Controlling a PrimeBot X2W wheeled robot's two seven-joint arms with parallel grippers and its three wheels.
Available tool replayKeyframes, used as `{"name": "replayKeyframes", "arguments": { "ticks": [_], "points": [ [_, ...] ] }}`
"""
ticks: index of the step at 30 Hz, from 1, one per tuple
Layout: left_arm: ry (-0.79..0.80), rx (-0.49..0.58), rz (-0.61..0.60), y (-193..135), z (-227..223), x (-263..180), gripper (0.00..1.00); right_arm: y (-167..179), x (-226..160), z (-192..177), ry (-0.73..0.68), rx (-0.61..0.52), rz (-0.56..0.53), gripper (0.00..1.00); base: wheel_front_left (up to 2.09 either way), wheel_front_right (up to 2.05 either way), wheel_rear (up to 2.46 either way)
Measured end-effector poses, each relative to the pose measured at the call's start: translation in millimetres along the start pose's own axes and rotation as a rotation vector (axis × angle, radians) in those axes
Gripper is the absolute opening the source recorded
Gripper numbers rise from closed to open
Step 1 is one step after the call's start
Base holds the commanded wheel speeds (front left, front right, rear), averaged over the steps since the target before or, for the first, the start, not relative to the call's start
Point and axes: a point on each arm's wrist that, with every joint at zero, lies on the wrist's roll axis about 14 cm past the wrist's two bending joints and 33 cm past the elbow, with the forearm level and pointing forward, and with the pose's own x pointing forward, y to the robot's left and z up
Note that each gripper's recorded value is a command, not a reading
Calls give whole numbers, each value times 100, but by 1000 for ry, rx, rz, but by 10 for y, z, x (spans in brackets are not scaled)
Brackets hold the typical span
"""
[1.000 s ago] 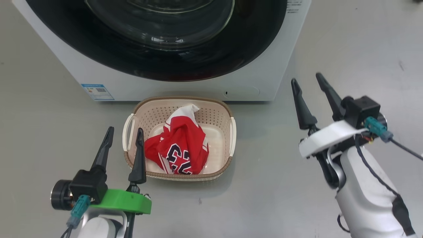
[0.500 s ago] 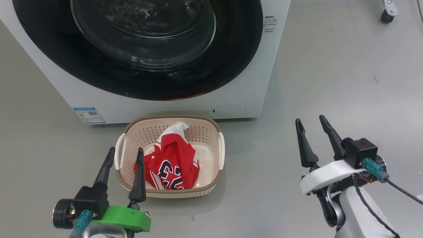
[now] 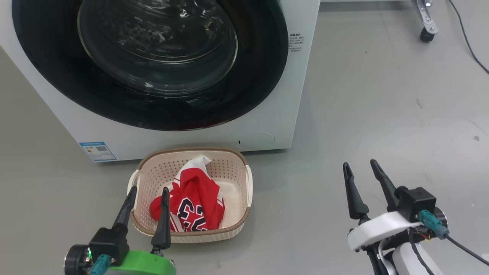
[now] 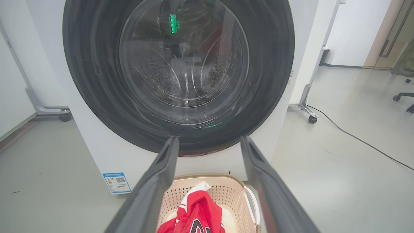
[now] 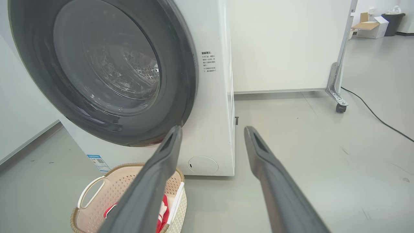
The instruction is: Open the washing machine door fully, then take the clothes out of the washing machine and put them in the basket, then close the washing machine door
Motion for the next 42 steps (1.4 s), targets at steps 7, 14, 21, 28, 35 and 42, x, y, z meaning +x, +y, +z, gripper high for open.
{"name": "replayKeyframes", "arguments": {
  "ticks": [7, 14, 21, 28, 35, 42],
  "points": [
    [-5, 0, -13, -50, 39, -44, 100, -4, -128, 10, -6, 3, -16, 100, 0, 0, 0],
    [0, -2, -3, -28, 35, -135, 100, 51, -193, 17, -11, 8, -7, 100, 0, 0, 0],
    [-9, -4, 3, -15, 71, -167, 100, 76, -237, 5, -9, 9, -12, 100, 0, 0, 0],
    [-21, -6, 0, -28, 111, -174, 100, 75, -269, 3, -10, 9, -19, 100, 0, 0, 0],
    [-26, -7, -1, -33, 132, -185, 100, 91, -278, 31, -19, 10, -16, 100, 0, 0, 0],
    [-23, -8, -2, -37, 138, -187, 100, 98, -306, 22, -17, 13, -16, 100, 0, 0, 0]
  ]
}}
